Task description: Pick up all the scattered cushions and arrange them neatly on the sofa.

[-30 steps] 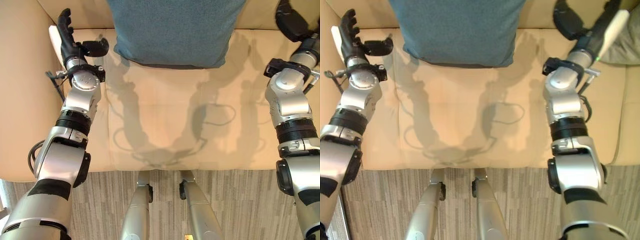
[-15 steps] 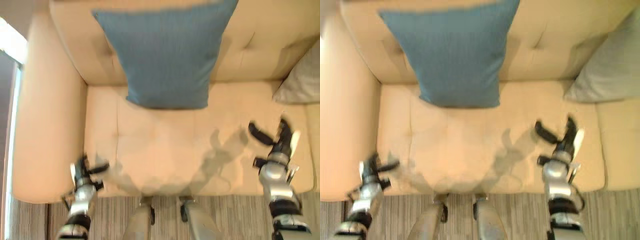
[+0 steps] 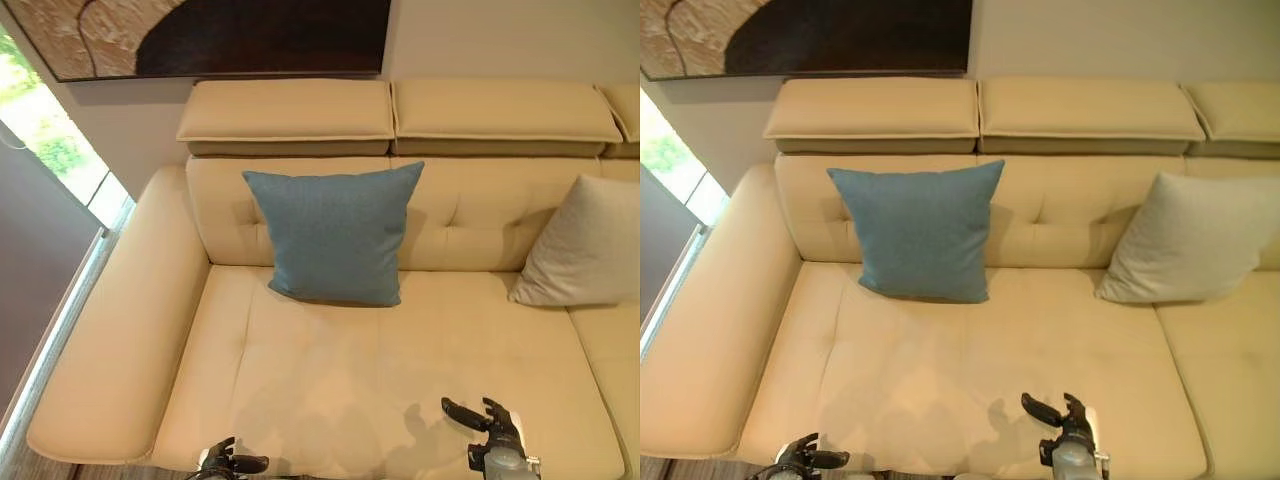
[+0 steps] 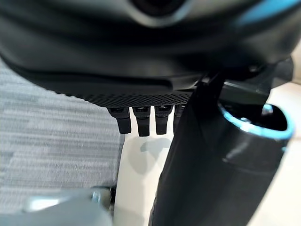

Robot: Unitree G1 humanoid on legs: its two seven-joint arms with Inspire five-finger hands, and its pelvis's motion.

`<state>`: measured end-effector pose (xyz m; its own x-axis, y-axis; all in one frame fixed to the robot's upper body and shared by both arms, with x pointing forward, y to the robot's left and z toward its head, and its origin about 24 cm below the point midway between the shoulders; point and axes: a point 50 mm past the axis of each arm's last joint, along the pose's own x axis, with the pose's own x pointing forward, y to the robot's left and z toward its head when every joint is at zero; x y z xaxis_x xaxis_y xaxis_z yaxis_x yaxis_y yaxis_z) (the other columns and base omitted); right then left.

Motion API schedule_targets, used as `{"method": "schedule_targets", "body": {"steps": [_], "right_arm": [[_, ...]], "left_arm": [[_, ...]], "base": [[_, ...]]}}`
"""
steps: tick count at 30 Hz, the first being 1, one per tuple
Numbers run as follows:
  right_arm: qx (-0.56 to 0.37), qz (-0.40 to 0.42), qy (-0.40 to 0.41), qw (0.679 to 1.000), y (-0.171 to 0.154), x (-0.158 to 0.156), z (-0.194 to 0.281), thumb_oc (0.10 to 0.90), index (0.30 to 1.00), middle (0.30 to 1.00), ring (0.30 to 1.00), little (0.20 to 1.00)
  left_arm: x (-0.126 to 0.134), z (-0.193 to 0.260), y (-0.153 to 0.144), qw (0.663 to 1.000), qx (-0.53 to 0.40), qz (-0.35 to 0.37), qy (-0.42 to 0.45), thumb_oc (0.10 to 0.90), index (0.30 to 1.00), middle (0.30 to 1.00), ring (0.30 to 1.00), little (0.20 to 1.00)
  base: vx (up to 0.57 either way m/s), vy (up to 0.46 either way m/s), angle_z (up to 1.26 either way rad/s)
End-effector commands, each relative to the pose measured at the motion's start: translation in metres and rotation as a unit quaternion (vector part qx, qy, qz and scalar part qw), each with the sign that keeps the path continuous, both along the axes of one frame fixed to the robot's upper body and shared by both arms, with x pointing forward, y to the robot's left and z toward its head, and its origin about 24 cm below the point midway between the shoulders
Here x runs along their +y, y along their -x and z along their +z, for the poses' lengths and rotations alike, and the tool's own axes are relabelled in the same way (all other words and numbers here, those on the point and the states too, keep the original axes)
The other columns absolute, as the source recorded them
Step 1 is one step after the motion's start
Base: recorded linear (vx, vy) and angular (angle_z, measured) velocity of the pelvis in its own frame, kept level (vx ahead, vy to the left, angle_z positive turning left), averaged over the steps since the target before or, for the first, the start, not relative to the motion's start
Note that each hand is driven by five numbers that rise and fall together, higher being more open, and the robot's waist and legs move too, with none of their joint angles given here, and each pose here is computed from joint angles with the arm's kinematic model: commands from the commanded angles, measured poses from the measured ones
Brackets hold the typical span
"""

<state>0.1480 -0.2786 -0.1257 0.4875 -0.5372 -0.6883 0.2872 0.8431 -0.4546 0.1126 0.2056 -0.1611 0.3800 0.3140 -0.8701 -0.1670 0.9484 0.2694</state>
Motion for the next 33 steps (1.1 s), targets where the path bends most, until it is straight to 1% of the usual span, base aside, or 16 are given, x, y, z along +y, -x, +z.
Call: {"method": "schedule_targets", "body": {"steps": [1,2,5,7,8,9,10,12,13,18,22,28,33], "right_arm": [[0.02,-0.025,0.007,0.999,0.016,-0.009,-0.004,0.8,0.9,0.9,0.9,0.9],[0.065,-0.009,-0.009,0.998,0.034,0.002,-0.015,0.8,0.9,0.9,0.9,0.9],[0.081,-0.014,-0.019,0.996,0.043,0.008,-0.02,0.8,0.9,0.9,0.9,0.9],[0.092,-0.014,-0.024,0.995,0.048,0.011,-0.023,0.8,0.9,0.9,0.9,0.9],[0.092,-0.011,-0.026,0.995,0.047,0.014,-0.024,0.8,0.9,0.9,0.9,0.9],[0.092,-0.011,-0.026,0.995,0.047,0.014,-0.024,0.8,0.9,0.9,0.9,0.9],[0.082,-0.015,-0.031,0.996,0.042,0.016,-0.023,0.8,0.9,0.9,0.9,0.9],[0.081,-0.009,-0.03,0.996,0.039,0.017,-0.022,0.8,0.9,0.9,0.9,0.9],[0.067,0.001,-0.023,0.997,0.028,0.017,-0.019,0.8,0.9,0.9,0.9,0.9],[0.042,0.004,-0.023,0.999,0.011,0.023,-0.014,0.8,0.9,0.9,0.9,0.9],[0.045,0.01,-0.028,0.999,0.012,0.029,-0.016,0.8,0.9,0.9,0.9,0.9],[0.058,0.019,-0.027,0.998,0.014,0.033,-0.019,0.8,0.9,0.9,0.9,0.9],[0.085,0.015,-0.024,0.996,0.025,0.032,-0.023,0.8,0.9,0.9,0.9,0.9]], "left_arm": [[0.014,0.0,0.005,0.998,0.029,-0.022,-0.044,0.8,0.9,0.9,0.9,0.9],[0.013,-0.004,0.023,0.995,0.065,-0.051,-0.059,0.8,0.9,0.9,0.9,0.9],[0.012,-0.008,0.039,0.99,0.095,-0.072,-0.073,0.8,0.9,0.9,0.9,0.9],[0.009,-0.009,0.044,0.988,0.105,-0.088,-0.073,0.8,0.9,0.9,0.9,0.9],[0.006,-0.009,0.04,0.987,0.098,-0.106,-0.075,0.8,0.9,0.9,0.9,0.9],[0.006,-0.009,0.04,0.987,0.098,-0.106,-0.075,0.8,0.9,0.9,0.9,0.9],[0.002,-0.007,0.032,0.986,0.08,-0.124,-0.078,0.8,0.9,0.9,0.9,0.9],[-0.001,-0.007,0.028,0.986,0.072,-0.127,-0.079,0.8,0.9,0.9,0.9,0.9],[-0.003,-0.005,0.019,0.986,0.056,-0.133,-0.08,0.8,0.9,0.9,0.9,0.9],[-0.002,-0.003,0.01,0.983,0.047,-0.15,-0.093,0.8,0.9,0.9,0.9,0.9],[0.001,-0.003,0.011,0.979,0.055,-0.169,-0.101,0.8,0.9,0.9,0.9,0.9],[0.004,-0.003,0.013,0.979,0.064,-0.164,-0.105,0.8,0.9,0.9,0.9,0.9],[0.011,-0.003,0.016,0.978,0.075,-0.16,-0.11,0.8,0.9,0.9,0.9,0.9]], "base": [[-0.19,-0.044,0.43],[-0.26,-0.035,0.43],[-0.2,0.011,0.11],[-0.26,0.093,0.05],[-0.27,0.101,-0.01],[-0.44,0.188,-0.03],[-0.38,0.167,-0.07],[-0.37,0.183,0.07],[-0.33,0.207,0.24],[-0.32,0.204,0.13],[-0.31,0.207,-0.06],[-0.26,0.106,-0.41],[-0.22,0.049,-0.49]]}}
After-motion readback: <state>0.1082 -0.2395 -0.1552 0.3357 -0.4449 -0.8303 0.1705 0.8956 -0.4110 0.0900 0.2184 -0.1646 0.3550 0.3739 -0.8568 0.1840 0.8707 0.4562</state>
